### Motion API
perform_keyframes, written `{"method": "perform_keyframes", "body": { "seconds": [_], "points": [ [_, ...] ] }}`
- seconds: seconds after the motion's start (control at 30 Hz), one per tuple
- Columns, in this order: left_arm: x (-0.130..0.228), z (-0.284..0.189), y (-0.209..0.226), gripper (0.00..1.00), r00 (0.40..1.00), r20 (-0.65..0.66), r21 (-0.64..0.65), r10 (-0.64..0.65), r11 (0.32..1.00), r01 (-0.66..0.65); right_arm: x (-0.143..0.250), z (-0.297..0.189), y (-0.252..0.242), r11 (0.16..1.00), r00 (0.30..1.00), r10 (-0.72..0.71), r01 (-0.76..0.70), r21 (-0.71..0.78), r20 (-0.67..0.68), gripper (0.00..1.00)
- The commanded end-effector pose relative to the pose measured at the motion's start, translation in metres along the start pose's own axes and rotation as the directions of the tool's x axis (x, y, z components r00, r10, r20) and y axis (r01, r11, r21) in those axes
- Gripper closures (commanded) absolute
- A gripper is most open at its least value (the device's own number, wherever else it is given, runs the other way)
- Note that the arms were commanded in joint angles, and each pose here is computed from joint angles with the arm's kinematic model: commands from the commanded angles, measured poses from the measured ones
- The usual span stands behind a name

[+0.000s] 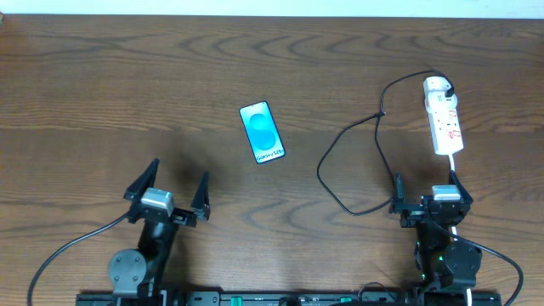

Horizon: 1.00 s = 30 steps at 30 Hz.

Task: Plug charger to phone and switch on socket
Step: 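Raise the left gripper and move it over the phone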

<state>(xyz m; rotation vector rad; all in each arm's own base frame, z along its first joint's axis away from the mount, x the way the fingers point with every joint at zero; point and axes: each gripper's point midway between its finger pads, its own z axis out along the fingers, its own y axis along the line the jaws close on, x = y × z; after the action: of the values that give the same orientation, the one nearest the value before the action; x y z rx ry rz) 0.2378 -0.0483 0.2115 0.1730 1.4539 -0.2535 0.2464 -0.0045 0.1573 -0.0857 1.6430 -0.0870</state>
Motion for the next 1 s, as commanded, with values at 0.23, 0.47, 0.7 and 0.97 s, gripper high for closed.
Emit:
{"method": "perform_keyframes", "body": {
  "seconds": [0.23,0.47,0.7,0.97],
  "points": [
    [-0.095,0.017,-0.016,0.03,0.994,0.032,0.091,-0.103,0.991,0.100,0.001,0.000,-0.002,1.000,1.000,0.015,-0.015,0.013,-0.002,0.01],
    [-0.083,0.053,-0.050,0.03,0.970,-0.189,0.320,-0.156,0.924,0.211,0.001,0.000,-0.002,1.000,1.000,0.015,-0.015,0.013,-0.002,0.01],
    [-0.054,0.053,-0.081,0.03,0.918,-0.352,0.487,-0.181,0.802,0.345,0.001,0.000,-0.002,1.000,1.000,0.015,-0.015,0.013,-0.002,0.01],
    [-0.039,0.079,-0.044,0.03,0.806,-0.423,0.184,-0.413,0.832,0.523,0.001,0.000,-0.002,1.000,1.000,0.015,-0.015,0.013,-0.002,0.01]
  ]
}}
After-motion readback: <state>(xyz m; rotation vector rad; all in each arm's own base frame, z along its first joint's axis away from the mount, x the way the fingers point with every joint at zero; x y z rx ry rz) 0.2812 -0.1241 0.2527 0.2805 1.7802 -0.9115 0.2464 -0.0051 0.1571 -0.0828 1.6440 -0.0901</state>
